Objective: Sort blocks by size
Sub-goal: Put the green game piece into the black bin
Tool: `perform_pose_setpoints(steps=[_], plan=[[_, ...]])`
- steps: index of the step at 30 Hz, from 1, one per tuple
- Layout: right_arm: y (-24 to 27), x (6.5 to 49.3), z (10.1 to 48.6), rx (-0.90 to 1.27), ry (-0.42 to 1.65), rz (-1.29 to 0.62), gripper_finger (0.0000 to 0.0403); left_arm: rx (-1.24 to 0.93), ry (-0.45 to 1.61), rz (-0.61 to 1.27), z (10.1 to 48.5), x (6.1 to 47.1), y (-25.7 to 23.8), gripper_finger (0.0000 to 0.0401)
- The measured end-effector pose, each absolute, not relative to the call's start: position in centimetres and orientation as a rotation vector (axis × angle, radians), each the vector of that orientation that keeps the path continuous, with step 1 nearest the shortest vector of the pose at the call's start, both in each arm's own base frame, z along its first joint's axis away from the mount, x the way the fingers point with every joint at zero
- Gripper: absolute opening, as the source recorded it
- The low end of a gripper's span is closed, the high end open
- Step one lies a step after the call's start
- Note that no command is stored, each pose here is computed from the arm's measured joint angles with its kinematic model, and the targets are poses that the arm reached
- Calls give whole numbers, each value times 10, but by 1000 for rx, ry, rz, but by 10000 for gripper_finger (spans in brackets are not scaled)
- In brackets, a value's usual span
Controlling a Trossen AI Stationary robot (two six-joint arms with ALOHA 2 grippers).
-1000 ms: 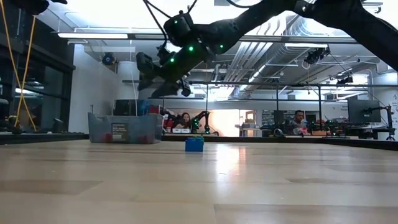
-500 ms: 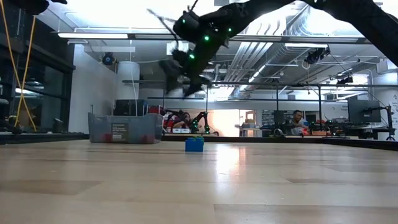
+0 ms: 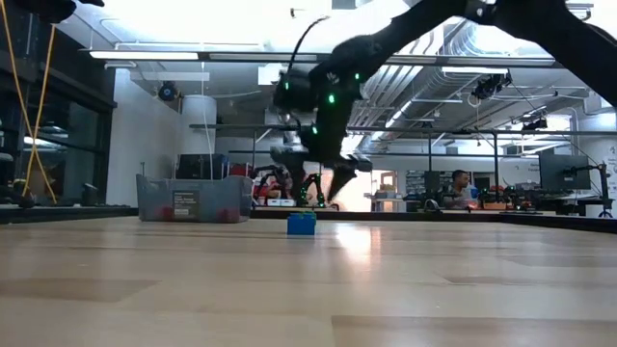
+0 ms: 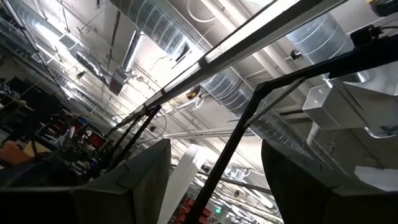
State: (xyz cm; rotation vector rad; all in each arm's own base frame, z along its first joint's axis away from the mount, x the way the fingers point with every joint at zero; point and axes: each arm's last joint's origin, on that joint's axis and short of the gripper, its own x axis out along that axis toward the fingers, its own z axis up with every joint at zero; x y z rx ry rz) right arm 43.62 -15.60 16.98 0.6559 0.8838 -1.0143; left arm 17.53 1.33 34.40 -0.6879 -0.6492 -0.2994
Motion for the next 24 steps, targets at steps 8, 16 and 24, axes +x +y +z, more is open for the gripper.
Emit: perform_pose_setpoints(steps=[8, 16, 24], plan=[[-156, 442, 153, 692, 898, -986, 296, -700, -644, -312, 344, 175, 12, 237], [-159, 445, 131, 754, 925, -982, 295, -700, -643, -315, 344, 175, 12, 237], [-159, 445, 128, 733, 956, -993, 189, -700, -643, -316, 344, 175, 12, 237]])
